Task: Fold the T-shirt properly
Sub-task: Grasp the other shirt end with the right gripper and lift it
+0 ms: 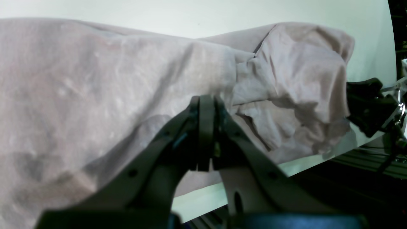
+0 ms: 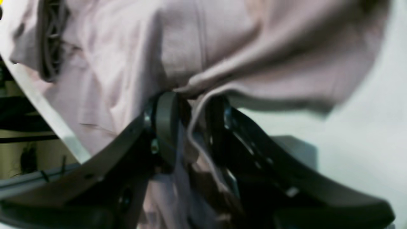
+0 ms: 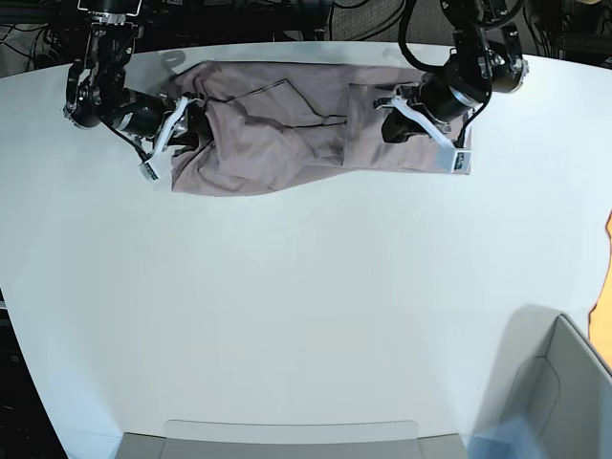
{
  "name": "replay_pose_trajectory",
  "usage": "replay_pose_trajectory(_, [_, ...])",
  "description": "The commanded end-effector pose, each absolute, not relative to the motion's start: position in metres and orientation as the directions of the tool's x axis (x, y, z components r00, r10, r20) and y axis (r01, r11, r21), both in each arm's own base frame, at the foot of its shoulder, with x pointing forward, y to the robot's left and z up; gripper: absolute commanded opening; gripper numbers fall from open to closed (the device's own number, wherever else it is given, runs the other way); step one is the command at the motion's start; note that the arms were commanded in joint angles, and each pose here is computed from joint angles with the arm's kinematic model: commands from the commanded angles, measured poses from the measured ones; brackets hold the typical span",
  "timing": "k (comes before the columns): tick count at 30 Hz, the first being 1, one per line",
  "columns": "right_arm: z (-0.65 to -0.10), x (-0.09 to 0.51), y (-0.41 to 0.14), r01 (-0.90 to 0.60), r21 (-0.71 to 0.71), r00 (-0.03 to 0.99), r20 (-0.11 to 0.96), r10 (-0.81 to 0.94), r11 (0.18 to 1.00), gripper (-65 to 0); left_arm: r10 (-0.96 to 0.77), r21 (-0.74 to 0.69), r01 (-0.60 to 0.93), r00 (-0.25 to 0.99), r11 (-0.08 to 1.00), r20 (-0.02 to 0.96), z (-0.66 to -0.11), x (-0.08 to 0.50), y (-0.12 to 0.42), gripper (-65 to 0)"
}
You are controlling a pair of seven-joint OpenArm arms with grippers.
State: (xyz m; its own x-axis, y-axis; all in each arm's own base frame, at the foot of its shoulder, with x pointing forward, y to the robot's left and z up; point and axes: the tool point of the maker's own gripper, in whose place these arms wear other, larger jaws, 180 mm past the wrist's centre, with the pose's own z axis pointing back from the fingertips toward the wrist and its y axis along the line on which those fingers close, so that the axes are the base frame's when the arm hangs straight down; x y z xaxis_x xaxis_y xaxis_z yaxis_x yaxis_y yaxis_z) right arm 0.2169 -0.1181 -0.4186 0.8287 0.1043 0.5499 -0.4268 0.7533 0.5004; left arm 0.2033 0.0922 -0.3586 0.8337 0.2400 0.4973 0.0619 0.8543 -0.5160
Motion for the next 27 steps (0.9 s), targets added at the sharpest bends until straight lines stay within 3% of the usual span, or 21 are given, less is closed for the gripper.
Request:
replay_pose_trajectory(1, [-0.422,0.213,-0.119,-0.454,0.473,0.829,0.534,0.164,0.755,-46.7,0.243,-0.525,0.081,0.820,0.847,0.518,-0.351,0.207,0.090,-65.0])
replay_pose_trajectory(4, [-0.421,0.217,-0.108,-0.494,0.469,0.816,0.540,0.206,0.732,-48.0,0.243,-0.525,0.080,0.821,0.847,0.517,-0.351,0.207,0.090,-65.0])
replay_pose_trajectory(8, [-0.422,0.226,-0.097,-0.553,0.425,0.790,0.542,0.288,0.716,-65.0,0.243,-0.526,0.074,0.827,0.847,0.507,-0.354,0.202,0.090,-65.0])
replay_pose_trajectory(16, [-0.424,0.254,-0.113,-0.569,0.291,0.766,0.527,0.367,0.769,-65.0,0.246,-0.524,0.070,0.825,0.849,0.509,-0.353,0.203,0.092,-65.0])
replay_pose_trajectory(22, [-0.404,0.291,-0.185,-0.432,0.158,0.783,0.554,0.283,0.888,-65.0,0.226,-0.510,0.071,0.838,0.857,0.496,-0.358,0.195,0.095,-65.0])
replay_pose_trajectory(27, [-0.391,0.304,-0.225,-0.388,0.080,0.784,0.552,0.284,0.918,-65.0,0.229,-0.508,0.067,0.837,0.859,0.497,-0.358,0.194,0.097,-65.0])
